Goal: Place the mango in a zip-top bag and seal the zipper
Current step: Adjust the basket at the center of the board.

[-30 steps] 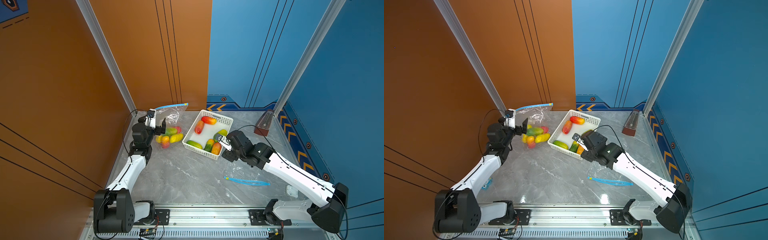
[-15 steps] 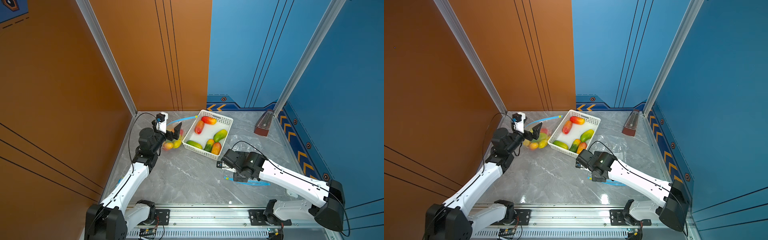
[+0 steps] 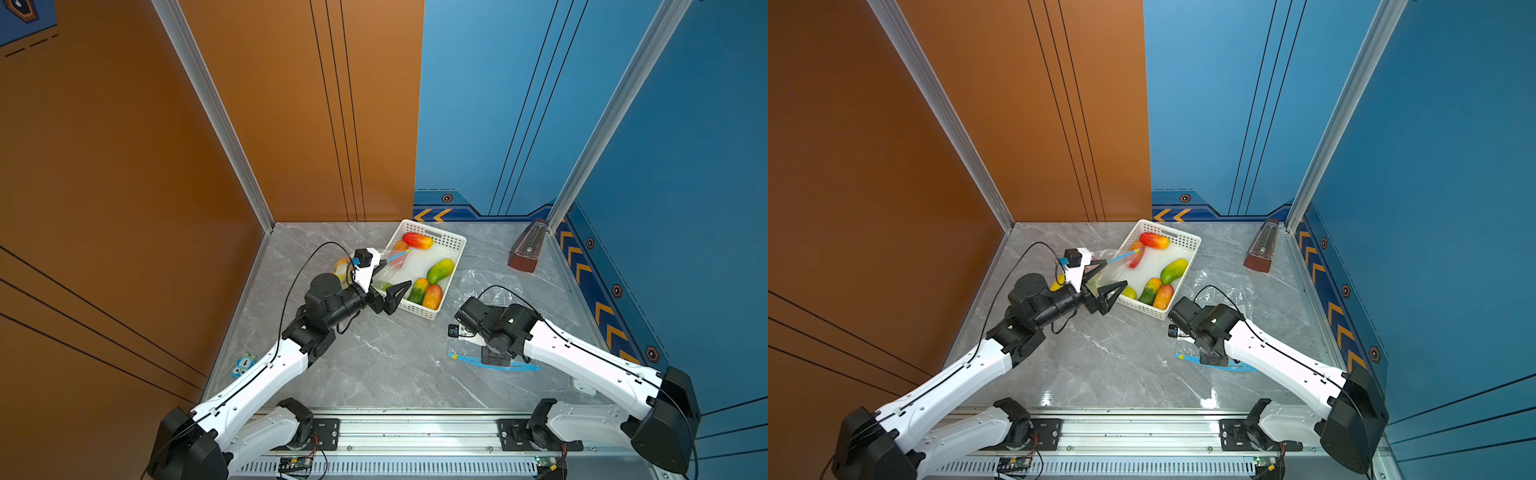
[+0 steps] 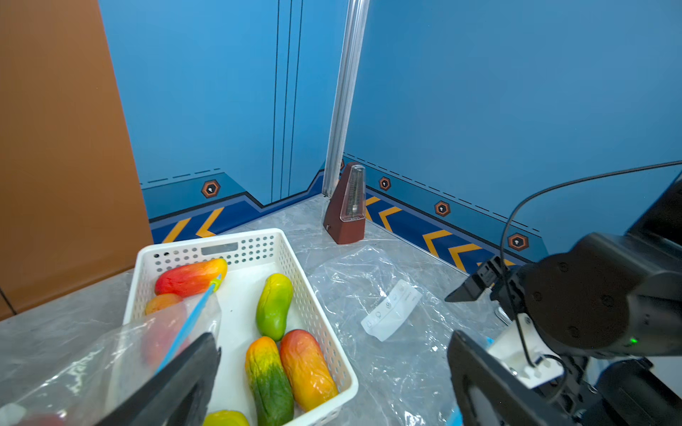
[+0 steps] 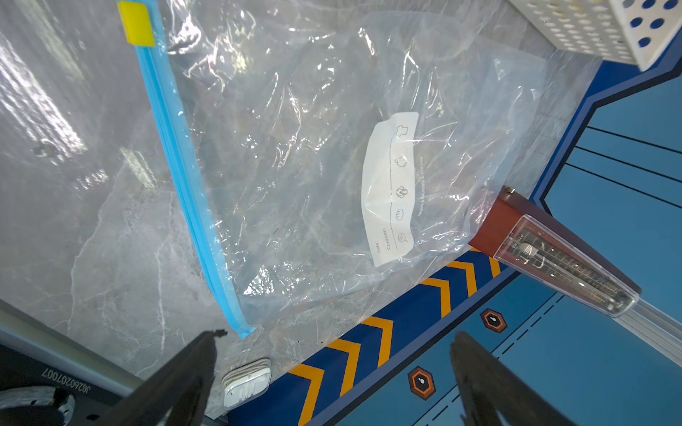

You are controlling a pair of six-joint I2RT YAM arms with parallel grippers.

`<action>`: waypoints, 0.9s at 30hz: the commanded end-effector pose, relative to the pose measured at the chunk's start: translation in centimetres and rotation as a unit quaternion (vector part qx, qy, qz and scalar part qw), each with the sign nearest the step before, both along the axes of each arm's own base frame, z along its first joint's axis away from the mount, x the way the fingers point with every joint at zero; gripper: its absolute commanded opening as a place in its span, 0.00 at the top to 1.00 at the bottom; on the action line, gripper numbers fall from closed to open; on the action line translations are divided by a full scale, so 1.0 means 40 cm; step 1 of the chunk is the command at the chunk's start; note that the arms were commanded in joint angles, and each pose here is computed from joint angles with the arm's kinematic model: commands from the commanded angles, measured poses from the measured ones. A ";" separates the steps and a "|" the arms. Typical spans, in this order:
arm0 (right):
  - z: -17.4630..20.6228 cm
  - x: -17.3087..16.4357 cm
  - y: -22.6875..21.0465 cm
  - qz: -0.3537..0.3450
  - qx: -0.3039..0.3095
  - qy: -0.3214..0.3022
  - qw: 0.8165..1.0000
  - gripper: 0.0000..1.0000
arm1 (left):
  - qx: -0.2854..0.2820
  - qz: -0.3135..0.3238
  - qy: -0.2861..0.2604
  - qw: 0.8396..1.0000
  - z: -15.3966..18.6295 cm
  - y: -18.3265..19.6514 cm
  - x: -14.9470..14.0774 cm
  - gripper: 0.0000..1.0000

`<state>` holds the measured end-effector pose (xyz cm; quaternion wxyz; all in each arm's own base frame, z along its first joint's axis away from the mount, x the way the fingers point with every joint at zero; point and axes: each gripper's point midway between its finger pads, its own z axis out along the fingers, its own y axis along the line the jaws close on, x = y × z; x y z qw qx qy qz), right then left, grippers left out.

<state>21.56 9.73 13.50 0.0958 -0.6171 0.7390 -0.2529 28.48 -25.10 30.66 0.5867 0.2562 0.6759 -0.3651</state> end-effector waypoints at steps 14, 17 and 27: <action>-0.014 0.002 0.002 0.005 0.038 -0.003 0.999 0.00 | 0.082 0.348 0.242 0.902 -0.498 0.353 0.388 0.05; -0.006 0.007 -0.004 0.003 0.028 -0.015 0.999 0.00 | 0.079 0.378 0.271 0.882 -0.563 0.402 0.442 0.07; -0.038 -0.036 -0.009 0.014 0.027 0.033 0.999 0.00 | 0.034 0.411 0.275 0.869 -0.540 0.538 0.532 0.05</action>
